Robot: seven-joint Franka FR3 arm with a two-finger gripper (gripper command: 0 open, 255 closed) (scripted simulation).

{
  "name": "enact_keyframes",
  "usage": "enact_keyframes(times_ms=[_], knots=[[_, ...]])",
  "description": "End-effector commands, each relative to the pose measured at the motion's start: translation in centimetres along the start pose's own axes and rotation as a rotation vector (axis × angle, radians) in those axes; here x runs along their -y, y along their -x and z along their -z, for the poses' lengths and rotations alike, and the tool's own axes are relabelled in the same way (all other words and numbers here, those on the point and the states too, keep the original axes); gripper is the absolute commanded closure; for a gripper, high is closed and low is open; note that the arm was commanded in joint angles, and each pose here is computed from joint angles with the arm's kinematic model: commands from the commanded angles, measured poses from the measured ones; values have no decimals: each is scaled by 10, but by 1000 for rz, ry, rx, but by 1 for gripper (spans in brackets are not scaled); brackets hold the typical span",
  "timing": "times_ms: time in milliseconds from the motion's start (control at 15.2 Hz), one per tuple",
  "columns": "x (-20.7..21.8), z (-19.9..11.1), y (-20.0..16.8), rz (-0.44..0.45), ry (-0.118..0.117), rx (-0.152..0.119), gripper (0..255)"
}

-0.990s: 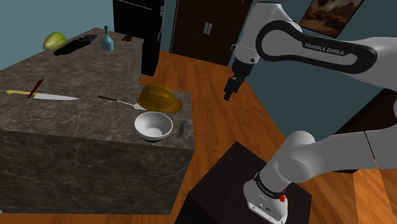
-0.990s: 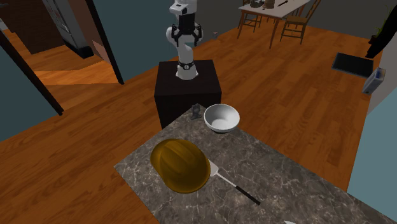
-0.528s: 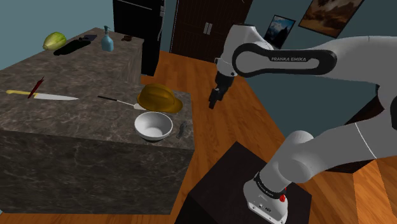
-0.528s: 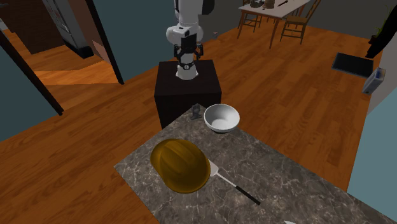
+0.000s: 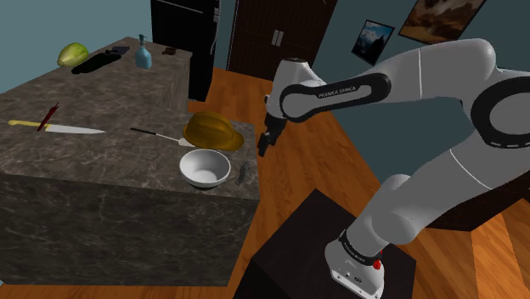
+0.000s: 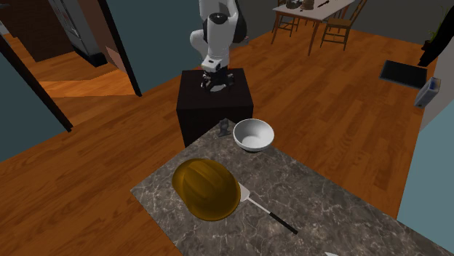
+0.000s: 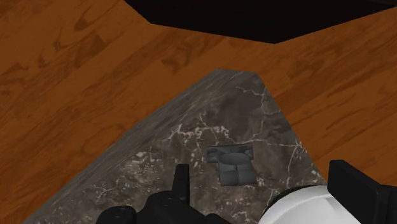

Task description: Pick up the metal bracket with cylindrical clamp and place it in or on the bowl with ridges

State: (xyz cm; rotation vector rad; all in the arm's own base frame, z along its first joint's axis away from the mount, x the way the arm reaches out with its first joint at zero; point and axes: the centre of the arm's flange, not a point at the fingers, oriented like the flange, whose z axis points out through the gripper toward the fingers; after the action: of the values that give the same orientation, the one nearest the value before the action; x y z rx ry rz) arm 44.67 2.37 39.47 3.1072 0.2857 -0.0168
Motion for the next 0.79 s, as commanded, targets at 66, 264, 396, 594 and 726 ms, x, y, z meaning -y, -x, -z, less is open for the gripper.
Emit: enact_keyframes(times_ms=[66,264,396,594,726], knots=[[1,-35,-21,18,-7,-2,0],[3,-67,-43,36,-15,-3,0],[4,-89,-58,48,-20,-4,0],[5,-106,-66,55,-22,-4,0],[5,-116,-66,55,-22,-4,0]])
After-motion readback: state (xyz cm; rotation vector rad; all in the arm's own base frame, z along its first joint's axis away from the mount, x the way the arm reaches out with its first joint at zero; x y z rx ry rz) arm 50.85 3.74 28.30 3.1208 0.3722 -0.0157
